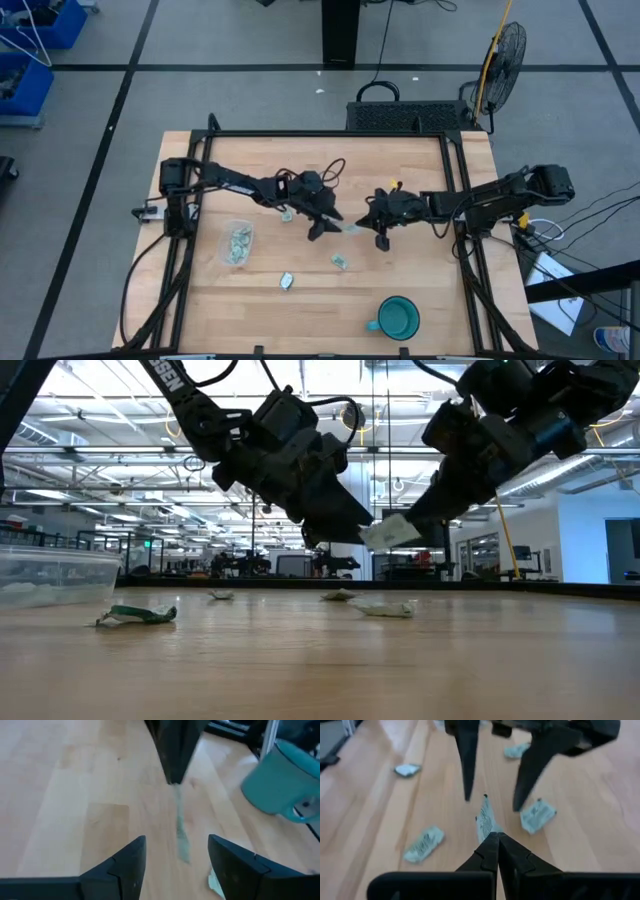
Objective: Pick and place Stevia / Truvia into bins
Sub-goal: Put the light green stevia packet into the transparent bin
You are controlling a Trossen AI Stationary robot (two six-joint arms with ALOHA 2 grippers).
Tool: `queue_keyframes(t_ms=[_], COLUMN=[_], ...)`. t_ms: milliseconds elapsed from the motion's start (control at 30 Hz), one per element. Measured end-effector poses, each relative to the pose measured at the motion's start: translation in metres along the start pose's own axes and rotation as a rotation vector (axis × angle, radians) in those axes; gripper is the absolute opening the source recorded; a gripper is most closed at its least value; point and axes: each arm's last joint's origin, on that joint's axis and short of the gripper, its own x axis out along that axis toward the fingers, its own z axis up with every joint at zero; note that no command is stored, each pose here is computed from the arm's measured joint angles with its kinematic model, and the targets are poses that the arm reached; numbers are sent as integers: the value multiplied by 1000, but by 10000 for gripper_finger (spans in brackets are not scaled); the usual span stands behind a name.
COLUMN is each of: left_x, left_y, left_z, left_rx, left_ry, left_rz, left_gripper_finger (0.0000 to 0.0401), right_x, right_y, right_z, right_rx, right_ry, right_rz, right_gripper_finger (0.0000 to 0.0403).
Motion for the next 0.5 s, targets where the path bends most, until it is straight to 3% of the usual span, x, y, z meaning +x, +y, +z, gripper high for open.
queue_keyframes(t_ms=[500], left_x=[4], left_y=[-4], left_z=[6], left_rx=[-37], left_ry=[-65], left_rz=[-30], left_gripper_finger=[218], right_x=[-1], right_y=[0], right_z=[14], right_rx=[26], right_ry=[-146], right_rz=[-11], right_gripper_finger=[0])
